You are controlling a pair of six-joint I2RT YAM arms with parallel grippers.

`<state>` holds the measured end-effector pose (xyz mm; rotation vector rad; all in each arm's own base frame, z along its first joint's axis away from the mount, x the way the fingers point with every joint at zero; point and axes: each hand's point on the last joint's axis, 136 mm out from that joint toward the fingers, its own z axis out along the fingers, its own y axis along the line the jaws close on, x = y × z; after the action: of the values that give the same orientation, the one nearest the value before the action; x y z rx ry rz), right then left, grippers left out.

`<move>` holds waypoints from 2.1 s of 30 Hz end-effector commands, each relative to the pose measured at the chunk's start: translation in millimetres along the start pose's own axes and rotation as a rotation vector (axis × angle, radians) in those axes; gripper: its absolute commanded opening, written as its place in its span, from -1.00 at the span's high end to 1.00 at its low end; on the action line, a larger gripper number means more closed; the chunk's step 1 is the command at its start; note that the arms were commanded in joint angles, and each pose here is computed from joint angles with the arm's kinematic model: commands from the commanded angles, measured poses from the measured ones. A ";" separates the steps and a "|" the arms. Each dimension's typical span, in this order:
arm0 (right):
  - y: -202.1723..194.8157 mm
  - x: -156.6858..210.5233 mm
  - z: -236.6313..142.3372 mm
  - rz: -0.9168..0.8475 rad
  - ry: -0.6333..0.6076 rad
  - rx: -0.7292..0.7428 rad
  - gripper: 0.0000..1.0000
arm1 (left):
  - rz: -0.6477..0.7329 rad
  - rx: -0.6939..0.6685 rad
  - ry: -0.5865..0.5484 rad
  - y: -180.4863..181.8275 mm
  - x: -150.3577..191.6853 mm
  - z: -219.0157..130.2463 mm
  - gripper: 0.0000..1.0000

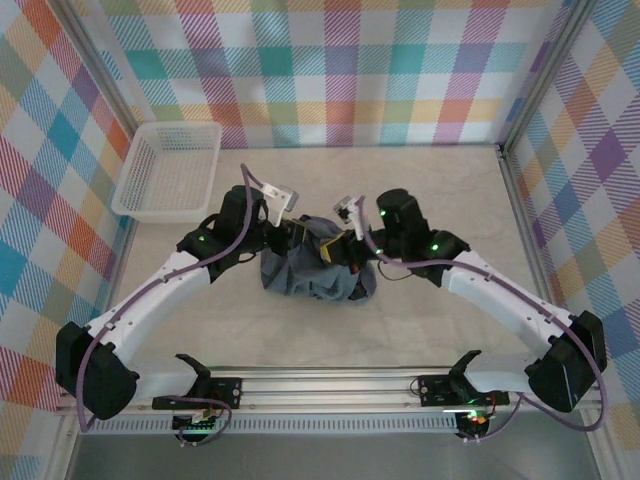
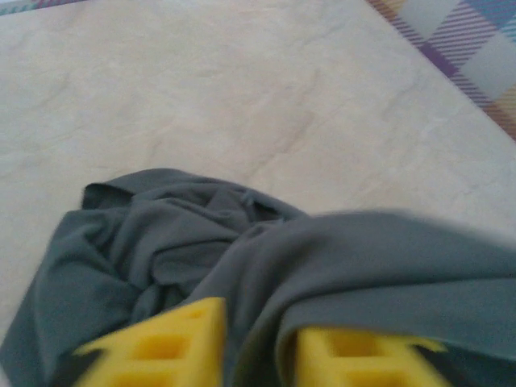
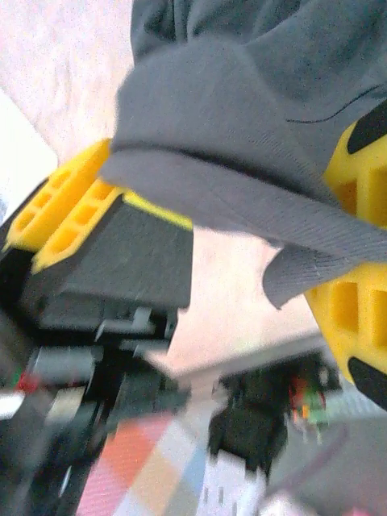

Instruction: Fold the inside-out t-shirt

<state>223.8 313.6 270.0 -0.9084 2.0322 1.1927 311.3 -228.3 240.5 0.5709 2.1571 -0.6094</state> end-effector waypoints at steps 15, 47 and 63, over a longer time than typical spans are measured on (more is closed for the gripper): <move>36.6 -9.5 -33.8 0.074 0.003 -0.389 1.00 | 0.239 0.269 -0.088 -41.1 -2.4 -26.8 -0.60; -2.7 16.9 -48.0 0.111 -0.079 -0.274 0.83 | 0.027 0.699 0.171 -101.1 50.4 40.4 -0.81; -58.6 53.1 -60.2 0.171 -0.221 -0.013 0.02 | 0.017 0.648 -0.021 -107.6 -4.8 9.5 1.00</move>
<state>220.4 233.3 217.3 -0.6474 2.0339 1.4193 255.1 -313.8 244.7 0.9341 1.9668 -1.2875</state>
